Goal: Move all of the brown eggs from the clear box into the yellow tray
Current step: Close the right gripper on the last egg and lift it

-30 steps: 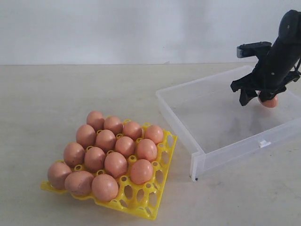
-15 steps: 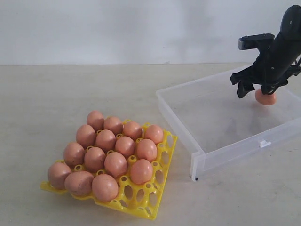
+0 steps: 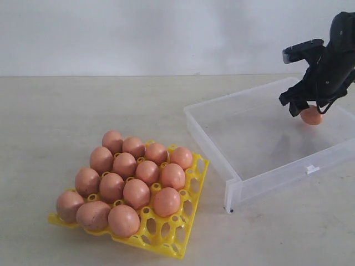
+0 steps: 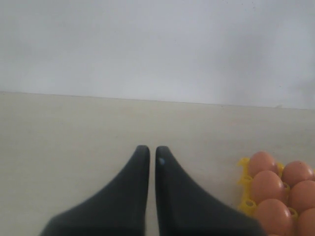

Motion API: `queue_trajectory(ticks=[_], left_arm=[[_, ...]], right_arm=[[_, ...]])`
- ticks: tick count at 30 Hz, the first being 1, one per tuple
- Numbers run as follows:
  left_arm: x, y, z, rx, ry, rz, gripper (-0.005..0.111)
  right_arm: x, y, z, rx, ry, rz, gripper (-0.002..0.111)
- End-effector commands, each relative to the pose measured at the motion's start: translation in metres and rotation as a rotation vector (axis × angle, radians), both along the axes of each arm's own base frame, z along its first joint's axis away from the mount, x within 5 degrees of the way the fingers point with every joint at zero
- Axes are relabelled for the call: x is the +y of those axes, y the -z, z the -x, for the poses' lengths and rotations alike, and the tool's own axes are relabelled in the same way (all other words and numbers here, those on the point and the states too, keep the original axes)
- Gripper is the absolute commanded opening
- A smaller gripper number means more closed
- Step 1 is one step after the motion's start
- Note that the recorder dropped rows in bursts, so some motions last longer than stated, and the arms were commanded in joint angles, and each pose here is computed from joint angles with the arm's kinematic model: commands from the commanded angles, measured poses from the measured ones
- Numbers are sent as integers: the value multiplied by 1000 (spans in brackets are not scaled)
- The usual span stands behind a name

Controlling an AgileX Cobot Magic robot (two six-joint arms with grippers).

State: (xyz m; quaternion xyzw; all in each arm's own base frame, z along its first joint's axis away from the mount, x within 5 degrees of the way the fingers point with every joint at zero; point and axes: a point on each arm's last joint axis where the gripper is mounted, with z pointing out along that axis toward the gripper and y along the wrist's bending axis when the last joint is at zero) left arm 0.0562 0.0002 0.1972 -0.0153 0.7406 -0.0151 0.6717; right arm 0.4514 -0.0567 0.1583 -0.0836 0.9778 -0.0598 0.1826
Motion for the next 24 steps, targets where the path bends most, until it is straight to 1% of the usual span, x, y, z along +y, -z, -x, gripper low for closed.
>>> queue_trajectory(ticks=[1,3,4,5,6,7,12,15,17,18,20,21,23,24], left_arm=[[0,0,0,-5,-5,0,4],[0,0,0,-5,-5,0,4],[0,0,0,-5,-5,0,4],[0,0,0,-5,-5,0,4],[0,0,0,-5,-5,0,4],[0,0,0,-5,-5,0,4],[0,0,0,-5,-5,0,4],[0,0,0,-5,-5,0,4],[0,0,0,-5,-5,0,4],[0,0,0,-5,-5,0,4],[0,0,0,-5,-5,0,4],[0,0,0,-5,-5,0,4],[0,0,0,-5,-5,0,4],[0,0,0,-5,-5,0,4]], right_arm=[[-3,17,-2,33,2,11,60],[-3,26,-3,48,1,13,60],[-3,29,-3,49,0,12,54],[-3,32,-4,54,3,10,39],[-3,32,-4,54,3,10,17],[-3,33,-3,56,2,11,1],[-3,32,-5,32,41,-3,0],[-2,25,-3,8,87,-35,0],[3,12,4,-84,129,-89,0],[5,0,10,-152,153,-125,0],[10,-18,34,-317,207,-179,0],[12,-16,53,-368,243,-198,0],[17,-22,98,-545,316,-209,0],[23,-24,125,-671,322,-195,0]])
